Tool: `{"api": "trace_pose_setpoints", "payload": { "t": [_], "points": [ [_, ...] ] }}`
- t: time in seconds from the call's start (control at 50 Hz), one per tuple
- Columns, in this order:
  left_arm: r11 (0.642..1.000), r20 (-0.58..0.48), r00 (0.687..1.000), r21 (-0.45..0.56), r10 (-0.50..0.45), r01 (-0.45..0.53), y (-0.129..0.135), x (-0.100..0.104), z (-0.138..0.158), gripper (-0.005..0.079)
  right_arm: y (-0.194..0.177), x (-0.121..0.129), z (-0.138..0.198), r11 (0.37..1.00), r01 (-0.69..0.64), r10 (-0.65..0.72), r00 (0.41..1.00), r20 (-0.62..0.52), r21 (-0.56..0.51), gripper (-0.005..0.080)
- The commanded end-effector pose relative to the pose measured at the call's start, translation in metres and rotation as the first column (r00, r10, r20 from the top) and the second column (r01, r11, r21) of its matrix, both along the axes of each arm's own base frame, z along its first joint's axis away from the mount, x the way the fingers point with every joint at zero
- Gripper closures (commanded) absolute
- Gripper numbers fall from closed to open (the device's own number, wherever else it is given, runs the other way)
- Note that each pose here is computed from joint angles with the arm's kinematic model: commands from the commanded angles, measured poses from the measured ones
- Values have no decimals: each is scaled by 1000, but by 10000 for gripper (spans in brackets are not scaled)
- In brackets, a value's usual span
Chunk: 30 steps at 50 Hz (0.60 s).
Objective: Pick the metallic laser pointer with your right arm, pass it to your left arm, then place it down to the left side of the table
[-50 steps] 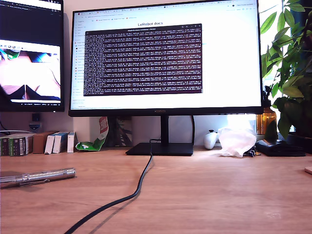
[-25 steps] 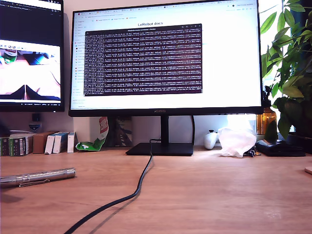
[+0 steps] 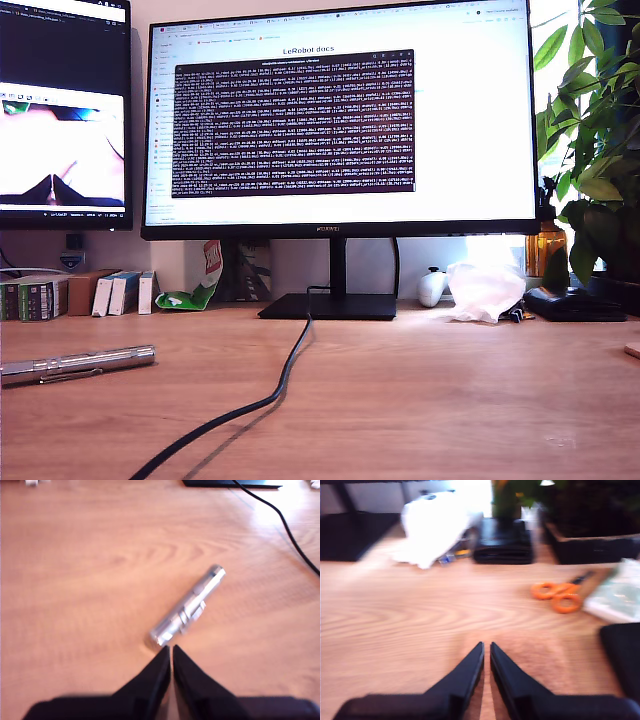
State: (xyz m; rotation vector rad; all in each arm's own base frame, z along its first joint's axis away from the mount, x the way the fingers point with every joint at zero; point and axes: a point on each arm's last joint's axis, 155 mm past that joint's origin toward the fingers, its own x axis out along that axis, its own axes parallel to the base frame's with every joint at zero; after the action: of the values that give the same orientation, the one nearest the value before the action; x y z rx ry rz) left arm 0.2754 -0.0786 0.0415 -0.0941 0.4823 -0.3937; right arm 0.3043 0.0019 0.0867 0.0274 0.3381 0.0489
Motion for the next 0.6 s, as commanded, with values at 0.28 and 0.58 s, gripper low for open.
{"api": "trace_pose_setpoints", "payload": {
  "t": [0.28, 0.58],
  "points": [
    [995, 59, 995, 59, 79, -83, 8, -3, 5, 755, 4, -6, -1, 1000, -28, 28, 999, 17, -12, 762],
    [985, 99, 987, 101, 129, -139, 15, -3, 13, 755, 5, -13, 12, 999, -27, 29, 996, 89, -20, 762]
  ]
}}
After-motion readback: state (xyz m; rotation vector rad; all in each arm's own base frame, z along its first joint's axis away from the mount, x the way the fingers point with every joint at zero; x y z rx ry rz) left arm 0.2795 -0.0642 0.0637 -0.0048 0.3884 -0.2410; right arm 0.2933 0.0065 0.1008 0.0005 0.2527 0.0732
